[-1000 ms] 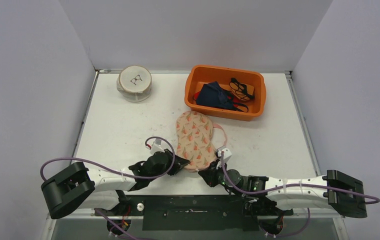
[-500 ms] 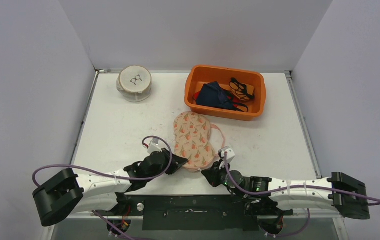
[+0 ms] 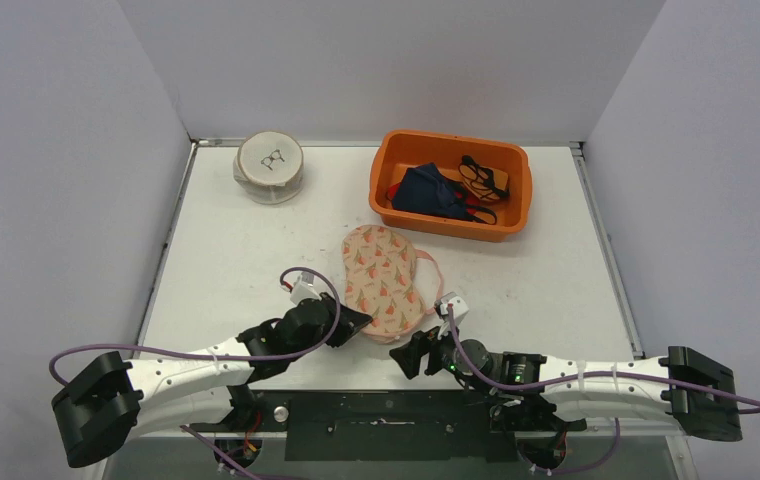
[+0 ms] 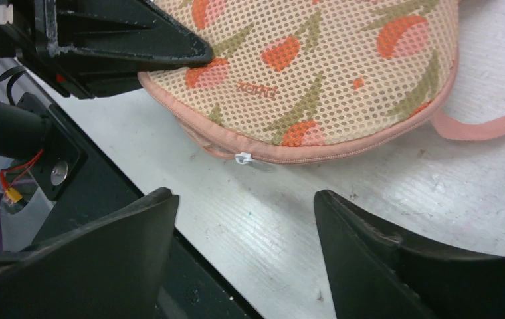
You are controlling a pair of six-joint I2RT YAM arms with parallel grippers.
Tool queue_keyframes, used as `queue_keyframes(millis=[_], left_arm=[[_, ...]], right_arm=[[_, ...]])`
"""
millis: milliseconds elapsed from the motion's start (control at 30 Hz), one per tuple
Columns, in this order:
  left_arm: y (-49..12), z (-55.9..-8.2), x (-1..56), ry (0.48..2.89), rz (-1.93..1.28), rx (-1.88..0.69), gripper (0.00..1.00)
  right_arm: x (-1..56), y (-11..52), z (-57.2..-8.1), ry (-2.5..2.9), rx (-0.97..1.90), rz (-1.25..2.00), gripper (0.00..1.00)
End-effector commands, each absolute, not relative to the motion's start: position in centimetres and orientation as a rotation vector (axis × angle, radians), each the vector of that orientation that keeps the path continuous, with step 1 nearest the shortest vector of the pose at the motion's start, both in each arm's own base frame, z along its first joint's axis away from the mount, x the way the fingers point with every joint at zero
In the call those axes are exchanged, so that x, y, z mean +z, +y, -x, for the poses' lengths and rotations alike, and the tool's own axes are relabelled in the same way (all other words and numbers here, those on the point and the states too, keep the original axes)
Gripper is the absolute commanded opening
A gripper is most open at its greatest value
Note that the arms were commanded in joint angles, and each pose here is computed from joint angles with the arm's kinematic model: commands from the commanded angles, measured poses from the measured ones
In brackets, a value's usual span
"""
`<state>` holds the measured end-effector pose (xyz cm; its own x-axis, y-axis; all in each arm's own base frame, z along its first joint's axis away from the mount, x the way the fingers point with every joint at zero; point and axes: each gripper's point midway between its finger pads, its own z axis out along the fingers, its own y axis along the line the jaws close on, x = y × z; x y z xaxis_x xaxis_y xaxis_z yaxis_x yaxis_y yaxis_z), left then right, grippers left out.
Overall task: Unzip the laundry bag and remove the bra
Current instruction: Unzip the laundry bag at the center of the board.
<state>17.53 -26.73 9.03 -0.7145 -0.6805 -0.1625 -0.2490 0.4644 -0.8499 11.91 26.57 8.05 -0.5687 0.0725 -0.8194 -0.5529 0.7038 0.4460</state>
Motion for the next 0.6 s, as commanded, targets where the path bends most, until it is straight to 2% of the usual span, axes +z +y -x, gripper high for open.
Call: queue_keyframes(millis=[0, 100, 267, 567], left_arm=[[-26.8, -18.4, 12.3, 2.178, 0.724, -1.162, 0.0], [-25.7, -18.2, 12.5, 2.204, 0.704, -1.08, 0.0], [-24.0, -18.6, 15.8, 2.173, 0.645, -1.011, 0.0], [-22.1, -19.4, 22.2, 2.105, 0.632, -1.028, 0.0]], right_arm=[[12.4, 28.6, -11.4, 1.93, 0.994, 0.404, 0.81], [13.5, 29.0, -11.1, 1.897, 1.047, 0.421, 0.83], [16.4, 29.1, -10.8, 1.754, 1.202, 0.372, 0.79], [21.6, 30.8, -9.4, 1.545, 1.348, 0.472, 0.77]])
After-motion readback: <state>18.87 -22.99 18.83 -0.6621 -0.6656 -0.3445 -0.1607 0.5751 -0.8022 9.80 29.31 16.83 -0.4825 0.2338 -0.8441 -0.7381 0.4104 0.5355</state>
